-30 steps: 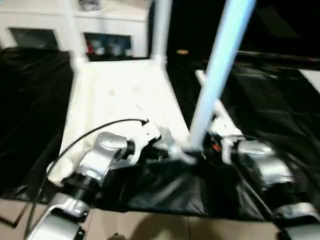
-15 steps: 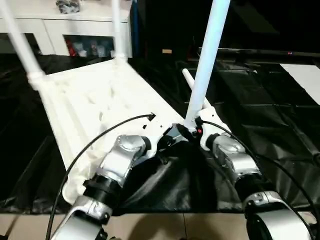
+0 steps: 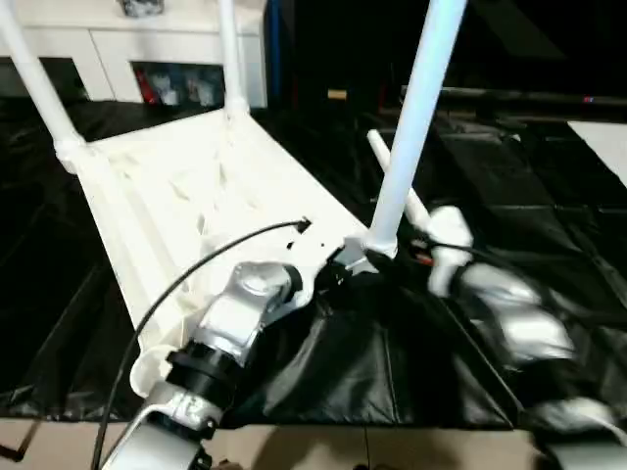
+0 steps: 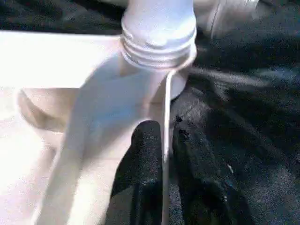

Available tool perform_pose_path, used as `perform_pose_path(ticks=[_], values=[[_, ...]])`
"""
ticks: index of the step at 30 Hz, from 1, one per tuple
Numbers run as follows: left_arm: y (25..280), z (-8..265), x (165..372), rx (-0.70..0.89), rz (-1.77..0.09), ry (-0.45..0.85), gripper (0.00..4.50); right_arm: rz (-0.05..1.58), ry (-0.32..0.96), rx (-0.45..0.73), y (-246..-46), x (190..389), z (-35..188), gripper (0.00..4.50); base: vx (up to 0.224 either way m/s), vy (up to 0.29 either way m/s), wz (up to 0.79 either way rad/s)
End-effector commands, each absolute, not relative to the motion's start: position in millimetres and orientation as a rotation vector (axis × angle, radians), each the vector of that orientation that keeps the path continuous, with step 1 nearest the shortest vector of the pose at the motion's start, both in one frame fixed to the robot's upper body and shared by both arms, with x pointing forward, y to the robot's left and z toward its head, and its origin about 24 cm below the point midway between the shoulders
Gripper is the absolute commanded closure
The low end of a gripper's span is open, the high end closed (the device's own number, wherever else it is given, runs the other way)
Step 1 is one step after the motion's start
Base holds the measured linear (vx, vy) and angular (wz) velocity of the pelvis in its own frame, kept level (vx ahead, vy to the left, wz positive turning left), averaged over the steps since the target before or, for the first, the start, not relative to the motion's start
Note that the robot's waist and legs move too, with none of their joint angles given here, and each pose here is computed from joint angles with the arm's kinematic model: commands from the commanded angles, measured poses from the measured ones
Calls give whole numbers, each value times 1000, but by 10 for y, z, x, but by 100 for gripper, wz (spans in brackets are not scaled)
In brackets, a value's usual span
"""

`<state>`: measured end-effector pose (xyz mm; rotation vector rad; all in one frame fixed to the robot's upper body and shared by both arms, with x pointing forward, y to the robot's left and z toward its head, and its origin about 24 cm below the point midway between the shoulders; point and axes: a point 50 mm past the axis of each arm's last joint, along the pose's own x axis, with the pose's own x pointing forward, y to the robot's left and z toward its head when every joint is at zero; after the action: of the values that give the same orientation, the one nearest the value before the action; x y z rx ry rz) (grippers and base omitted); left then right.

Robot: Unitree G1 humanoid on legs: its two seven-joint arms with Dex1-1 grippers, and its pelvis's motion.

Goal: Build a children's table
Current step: Rotate leg to tighten

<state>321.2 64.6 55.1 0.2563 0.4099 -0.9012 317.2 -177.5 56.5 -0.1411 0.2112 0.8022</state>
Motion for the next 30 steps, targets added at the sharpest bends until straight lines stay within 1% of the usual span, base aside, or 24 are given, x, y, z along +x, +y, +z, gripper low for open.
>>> perform_pose_path(ticks=[1, 2, 4, 5, 7, 9, 11, 12, 13, 14, 15, 16, 18, 20, 21, 22, 23, 24, 25, 26, 27, 28, 29, 30], values=[[708, 643, 3257, 251, -884, 371, 360, 869, 187, -136, -1852, 3129, 717, 25, 0, 0, 0], [765, 684, 3290, 246, -861, 356, 360, 890, 191, -129, -1908, 3105, 769, 25, 0, 0, 0], [848, 743, 3332, 248, -831, 334, 360, 916, 207, -123, -1954, 3065, 812, 25, 0, 0, 0], [957, 856, 3369, 268, -813, 294, 360, 947, 243, -141, -1981, 3019, 811, 25, 0, 0, 0], [1002, 911, 3374, 270, -810, 277, 360, 961, 262, -150, -1982, 2996, 801, 25, 0, 0, 0], [1139, 1042, 3387, 279, -779, 262, 360, 999, 295, -176, -1948, 2954, 760, 25, 0, 0, 0], [1400, 1209, 3355, 341, -748, 280, 360, 1010, 329, -179, -1822, 2973, 669, 25, 0, 0, 0], [1400, 1209, 3355, 341, -748, 280, 360, 1010, 329, -179, -1822, 2973, 669, 25, 0, 0, 0], [1483, 1257, 3334, 365, -740, 290, 360, 1010, 339, -174, -1775, 2984, 641, 25, 0, 0, 0], [1566, 1293, 3303, 393, -735, 304, 360, 1004, 349, -164, -1733, 2993, 620, 25, 0, 0, 0], [1727, 1335, 3241, 445, -730, 337, 360, 1004, 357, -152, -1661, 3005, 596, 25, 0, 0, 0], [2022, 1399, 3113, 550, -708, 424, 360, 1008, 367, -139, -1533, 3016, 550, 25, 0, 0, 0], [2120, 1416, 3071, 585, -694, 459, 360, 1011, 369, -139, -1495, 3016, 535, 25, 0, 0, 0], [2409, 1427, 3010, 683, -590, 565, 360, 1006, 379, -139, -1418, 3041, 489, 25, 0, 0, 0], [2409, 1427, 3010, 683, -590, 565, 360, 1006, 379, -139, -1418, 3041, 489, 25, 0, 0, 0], [2490, 1431, 2994, 714, -555, 594, 387, 1003, 382, -140, -1398, 3050, 476, 55, 0, 0, 0], [2505, 1432, 2989, 719, -548, 600, 397, 1002, 383, -140, -1393, 3052, 473, 62, 0, 0, 0], [2613, 1417, 2950, 732, -497, 652, 402, 986, 395, -140, -1352, 3078, 443, 74, 0, 0, 0], [2650, 1405, 2935, 725, -478, 673, 402, 979, 401, -142, -1335, 3091, 429, 74, 0, 0, 0], [2650, 1405, 2935, 725, -478, 673, 402, 979, 401, -142, -1335, 3091, 429, 74, 0, 0, 0], [2677, 1359, 2932, 744, -461, 695, 432, 968, 407, -150, -1317, 3110, 415, 103, 0, 0, 0], [2677, 1359, 2932, 744, -461, 695, 441, 968, 407, -150, -1317, 3110, 415, 108, 0, 0, 0], [2677, 1359, 2932, 744, -461, 695, 441, 968, 407, -150, -1317, 3110, 415, 108, 0, 0, 0], [2635, 1205, 2947, 731, -475, 716, 442, 939, 426, -167, -1290, 3153, 381, 112, 0, 0, 0]])
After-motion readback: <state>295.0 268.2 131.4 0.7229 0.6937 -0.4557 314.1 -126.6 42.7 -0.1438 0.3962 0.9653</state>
